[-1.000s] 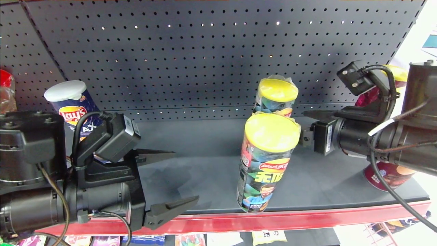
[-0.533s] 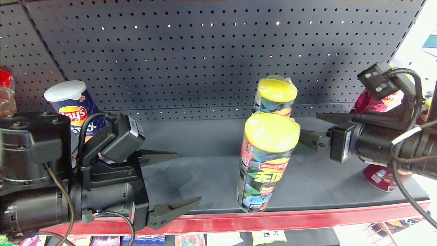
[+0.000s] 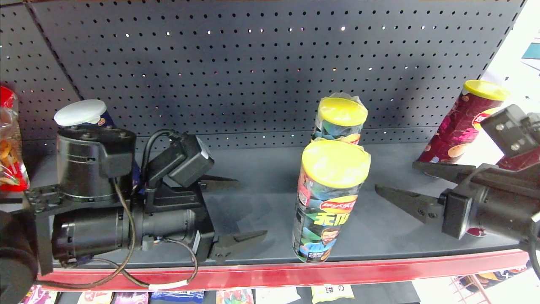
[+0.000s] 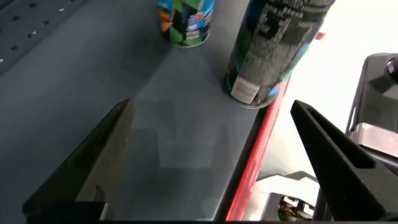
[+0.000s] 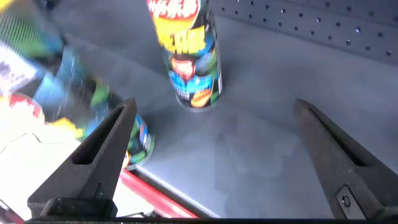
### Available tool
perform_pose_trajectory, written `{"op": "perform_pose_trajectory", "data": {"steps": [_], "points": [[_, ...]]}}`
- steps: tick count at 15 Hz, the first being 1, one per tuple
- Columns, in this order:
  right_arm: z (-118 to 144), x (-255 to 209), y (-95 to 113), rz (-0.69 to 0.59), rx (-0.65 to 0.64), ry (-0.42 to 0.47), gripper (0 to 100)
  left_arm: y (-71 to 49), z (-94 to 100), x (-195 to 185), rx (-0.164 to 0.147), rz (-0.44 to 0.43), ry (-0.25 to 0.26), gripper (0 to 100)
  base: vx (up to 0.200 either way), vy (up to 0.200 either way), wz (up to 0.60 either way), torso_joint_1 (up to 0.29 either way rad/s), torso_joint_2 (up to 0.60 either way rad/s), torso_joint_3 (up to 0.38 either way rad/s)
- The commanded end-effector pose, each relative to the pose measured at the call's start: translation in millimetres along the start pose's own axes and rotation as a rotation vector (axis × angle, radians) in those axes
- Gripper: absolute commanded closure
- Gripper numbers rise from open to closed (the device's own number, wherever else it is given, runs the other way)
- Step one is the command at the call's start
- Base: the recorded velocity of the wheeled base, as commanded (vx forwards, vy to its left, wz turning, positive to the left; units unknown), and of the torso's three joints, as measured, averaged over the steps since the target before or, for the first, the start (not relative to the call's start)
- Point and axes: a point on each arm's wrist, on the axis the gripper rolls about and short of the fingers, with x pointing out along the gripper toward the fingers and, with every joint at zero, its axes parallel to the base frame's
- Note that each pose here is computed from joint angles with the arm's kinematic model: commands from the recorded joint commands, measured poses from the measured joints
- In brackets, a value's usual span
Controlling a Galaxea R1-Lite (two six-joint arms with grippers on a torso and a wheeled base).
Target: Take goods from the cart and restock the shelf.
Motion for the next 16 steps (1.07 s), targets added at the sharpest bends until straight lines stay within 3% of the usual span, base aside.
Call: {"op": "perform_pose_trajectory", "data": {"steps": [1,8,12,16], "points": [[-1.8,-11.4,0.2,0.003,0.0,-0.022,0,3.5,-7.2,18.2,-0.015,-0.021,0.042,0,0.0,0.0,0.0,0.0,0.0,0.0],[-5.8,-41.1,12.8,0.105,-0.02,-0.088,0,7.3,-15.2,49.5,0.002,-0.059,0.092,0,0.0,0.0,0.0,0.0,0.0,0.0],[-3.1,-41.4,12.8,0.105,-0.019,-0.097,0,8.0,-22.1,60.5,-0.004,-0.072,0.12,0,0.0,0.0,0.0,0.0,0.0,0.0],[-2.1,-42.0,12.8,0.104,-0.019,-0.102,0,12.9,-19.5,70.4,0.0,-0.069,0.115,0,0.0,0.0,0.0,0.0,0.0,0.0]]}}
